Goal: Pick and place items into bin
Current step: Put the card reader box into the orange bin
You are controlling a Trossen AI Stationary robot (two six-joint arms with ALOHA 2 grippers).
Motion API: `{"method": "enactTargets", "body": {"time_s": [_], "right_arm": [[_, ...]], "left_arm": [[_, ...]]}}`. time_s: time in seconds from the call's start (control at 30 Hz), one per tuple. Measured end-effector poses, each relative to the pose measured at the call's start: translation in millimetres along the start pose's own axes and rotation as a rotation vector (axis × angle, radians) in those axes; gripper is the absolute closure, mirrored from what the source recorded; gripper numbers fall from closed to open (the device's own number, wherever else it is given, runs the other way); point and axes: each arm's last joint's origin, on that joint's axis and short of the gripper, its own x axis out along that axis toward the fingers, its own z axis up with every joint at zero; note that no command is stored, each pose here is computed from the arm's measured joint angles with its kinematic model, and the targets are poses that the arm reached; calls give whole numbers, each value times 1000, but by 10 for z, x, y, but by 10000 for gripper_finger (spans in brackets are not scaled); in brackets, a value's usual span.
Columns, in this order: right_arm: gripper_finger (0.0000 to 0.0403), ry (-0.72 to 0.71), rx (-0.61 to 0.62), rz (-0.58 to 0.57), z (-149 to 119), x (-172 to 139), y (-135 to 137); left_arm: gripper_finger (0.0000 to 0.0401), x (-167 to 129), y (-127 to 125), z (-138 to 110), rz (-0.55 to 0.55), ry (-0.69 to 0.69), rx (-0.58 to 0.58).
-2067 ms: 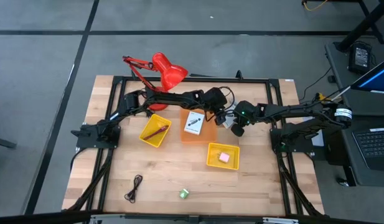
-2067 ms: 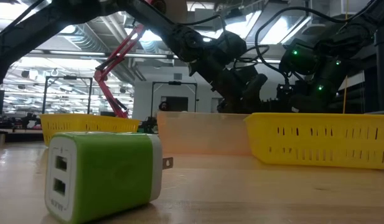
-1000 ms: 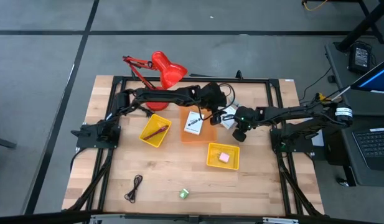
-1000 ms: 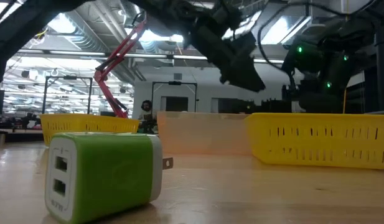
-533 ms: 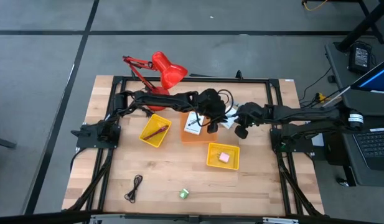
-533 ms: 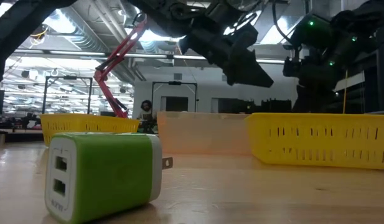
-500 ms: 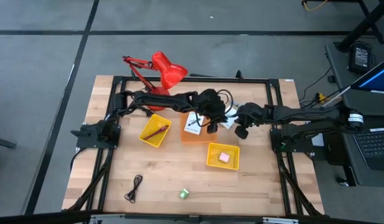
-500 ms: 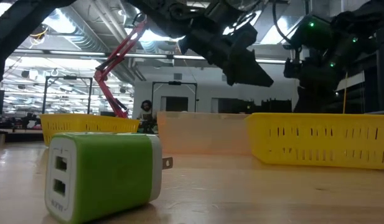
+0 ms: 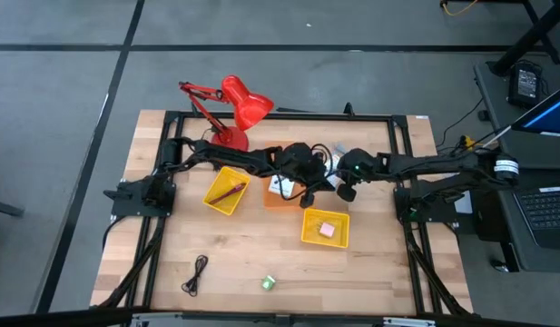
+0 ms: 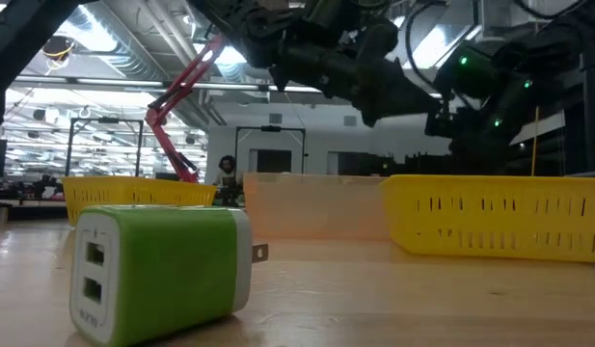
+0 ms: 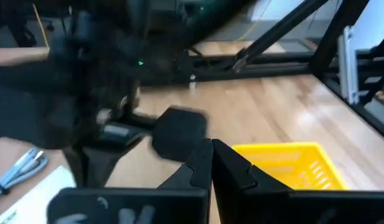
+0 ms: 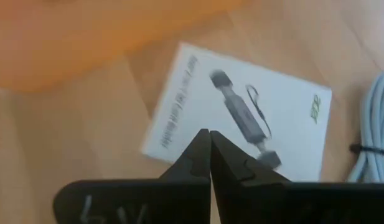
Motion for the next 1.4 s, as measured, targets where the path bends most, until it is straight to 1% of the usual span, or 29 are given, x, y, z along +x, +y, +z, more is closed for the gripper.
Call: {"method": "enactTargets", "body": {"time_s": [0.1, 0.17, 0.43, 0.57, 0.73, 0.8, 1.1, 1.23, 1.4], "right_arm": [[403, 27, -13, -24, -12, 76, -66], [403, 31, 0, -38, -11, 106, -111], [403, -5, 37, -60, 28, 101, -203], [403, -18, 51, -36, 41, 105, -225], [403, -20, 67, -38, 45, 131, -240], [403, -4, 80, -38, 31, 161, -238], [403, 88, 88, -44, -42, 327, -231], [403, 134, 117, -46, -80, 320, -227], [403, 160, 158, 1, -100, 289, -196]], "left_arm": [[399, -91, -63, 6, 4, -66, 8], [398, -157, -99, -8, 7, -111, 13], [398, -492, -274, -231, 18, -192, 0], [398, -599, -351, -409, 47, -181, -23], [398, -705, -455, -550, 85, -193, -41], [398, -743, -511, -592, 82, -201, -37], [398, -966, -742, -630, 51, -228, -19], [398, -1055, -846, -662, 95, -226, -21], [398, -1107, -961, -678, 123, -227, -16]]}}
